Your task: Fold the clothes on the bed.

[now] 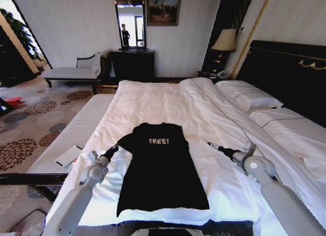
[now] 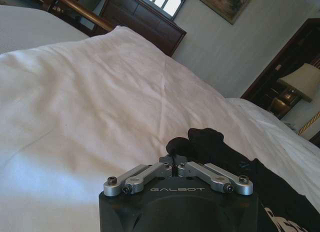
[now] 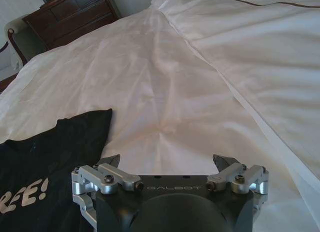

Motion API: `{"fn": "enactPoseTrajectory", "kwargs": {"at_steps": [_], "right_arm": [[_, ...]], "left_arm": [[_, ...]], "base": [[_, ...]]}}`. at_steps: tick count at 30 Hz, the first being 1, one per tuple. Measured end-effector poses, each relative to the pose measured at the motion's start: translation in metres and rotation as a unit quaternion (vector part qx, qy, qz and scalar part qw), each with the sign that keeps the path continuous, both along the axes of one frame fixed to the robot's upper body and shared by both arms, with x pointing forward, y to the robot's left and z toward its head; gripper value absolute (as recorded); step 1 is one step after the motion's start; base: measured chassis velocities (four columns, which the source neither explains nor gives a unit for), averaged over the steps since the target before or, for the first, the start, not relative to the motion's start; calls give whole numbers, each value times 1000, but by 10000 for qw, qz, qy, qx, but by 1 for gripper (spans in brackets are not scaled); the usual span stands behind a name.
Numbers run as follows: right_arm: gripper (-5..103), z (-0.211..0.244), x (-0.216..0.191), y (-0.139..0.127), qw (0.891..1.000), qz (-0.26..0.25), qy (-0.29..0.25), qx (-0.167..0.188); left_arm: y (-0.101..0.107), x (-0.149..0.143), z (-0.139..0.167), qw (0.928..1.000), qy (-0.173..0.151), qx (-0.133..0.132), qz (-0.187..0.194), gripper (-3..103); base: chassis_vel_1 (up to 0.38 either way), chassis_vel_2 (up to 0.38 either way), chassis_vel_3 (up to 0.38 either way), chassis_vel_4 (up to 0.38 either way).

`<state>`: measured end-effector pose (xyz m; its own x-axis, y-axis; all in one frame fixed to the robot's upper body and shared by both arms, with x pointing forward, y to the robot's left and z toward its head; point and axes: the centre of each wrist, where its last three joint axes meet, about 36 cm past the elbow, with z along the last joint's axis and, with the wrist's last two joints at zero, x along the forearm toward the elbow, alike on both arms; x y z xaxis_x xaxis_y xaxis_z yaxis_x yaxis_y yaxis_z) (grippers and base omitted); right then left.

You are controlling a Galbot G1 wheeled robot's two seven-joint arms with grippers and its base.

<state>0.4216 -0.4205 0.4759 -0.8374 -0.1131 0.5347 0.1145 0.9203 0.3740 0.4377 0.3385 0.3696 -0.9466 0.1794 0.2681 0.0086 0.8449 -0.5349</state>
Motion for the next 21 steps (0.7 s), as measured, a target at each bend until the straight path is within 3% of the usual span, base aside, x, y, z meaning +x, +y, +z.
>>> {"fn": "enactPoseTrajectory", "kwargs": {"at_steps": [21], "right_arm": [[100,-8,-9,-1,9999,-28,33,-101]], "left_arm": [[11,-27,8,9998,-70,186,78,0]], "base": [[0,0,0,0]]}}
